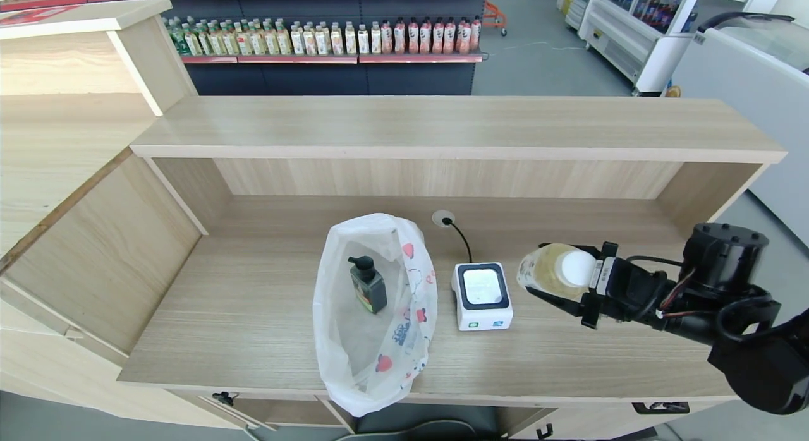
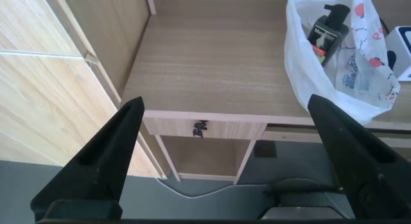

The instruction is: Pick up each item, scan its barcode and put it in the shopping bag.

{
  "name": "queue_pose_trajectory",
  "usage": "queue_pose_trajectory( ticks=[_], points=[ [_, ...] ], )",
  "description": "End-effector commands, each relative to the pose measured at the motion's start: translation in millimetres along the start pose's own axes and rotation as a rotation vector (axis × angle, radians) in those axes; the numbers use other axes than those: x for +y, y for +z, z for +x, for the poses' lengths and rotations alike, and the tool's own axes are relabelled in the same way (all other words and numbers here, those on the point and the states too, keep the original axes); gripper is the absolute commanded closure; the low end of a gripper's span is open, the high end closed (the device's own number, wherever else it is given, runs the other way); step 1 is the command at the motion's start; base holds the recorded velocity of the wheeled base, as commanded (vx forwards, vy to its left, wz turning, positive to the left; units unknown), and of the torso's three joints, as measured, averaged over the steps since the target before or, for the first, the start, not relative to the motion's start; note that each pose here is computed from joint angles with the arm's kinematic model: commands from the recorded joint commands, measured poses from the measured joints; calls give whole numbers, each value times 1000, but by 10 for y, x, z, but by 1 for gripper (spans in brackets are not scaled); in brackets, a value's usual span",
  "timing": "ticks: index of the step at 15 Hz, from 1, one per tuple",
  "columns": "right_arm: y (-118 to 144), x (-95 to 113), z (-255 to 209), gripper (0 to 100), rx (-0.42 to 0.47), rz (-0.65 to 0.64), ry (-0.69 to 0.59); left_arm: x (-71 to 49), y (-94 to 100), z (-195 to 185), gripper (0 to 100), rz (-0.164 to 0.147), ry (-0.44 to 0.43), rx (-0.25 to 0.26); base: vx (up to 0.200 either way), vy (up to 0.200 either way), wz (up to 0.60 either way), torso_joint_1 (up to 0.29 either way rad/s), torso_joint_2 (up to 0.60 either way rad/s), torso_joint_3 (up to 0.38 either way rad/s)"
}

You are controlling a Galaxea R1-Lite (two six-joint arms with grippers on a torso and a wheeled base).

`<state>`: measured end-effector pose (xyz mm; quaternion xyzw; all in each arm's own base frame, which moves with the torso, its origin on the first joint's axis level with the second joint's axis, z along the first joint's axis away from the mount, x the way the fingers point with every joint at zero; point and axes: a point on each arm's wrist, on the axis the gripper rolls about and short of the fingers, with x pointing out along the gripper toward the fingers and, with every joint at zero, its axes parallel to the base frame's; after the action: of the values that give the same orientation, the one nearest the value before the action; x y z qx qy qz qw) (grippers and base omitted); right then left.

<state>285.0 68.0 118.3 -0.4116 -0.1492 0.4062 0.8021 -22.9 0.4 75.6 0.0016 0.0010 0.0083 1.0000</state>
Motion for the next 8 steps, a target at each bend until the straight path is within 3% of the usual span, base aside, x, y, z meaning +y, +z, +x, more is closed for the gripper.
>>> queue_pose_trajectory(
  ticks=[1, 8],
  points=[
    [-166, 116, 88, 100, 17, 36, 46, 0, 0, 0, 0, 0, 0, 0, 0, 0, 0, 0, 0, 0],
    [-336, 67, 404, 100, -27, -2, 8, 0, 0, 0, 0, 0, 0, 0, 0, 0, 0, 0, 0, 0]
  ],
)
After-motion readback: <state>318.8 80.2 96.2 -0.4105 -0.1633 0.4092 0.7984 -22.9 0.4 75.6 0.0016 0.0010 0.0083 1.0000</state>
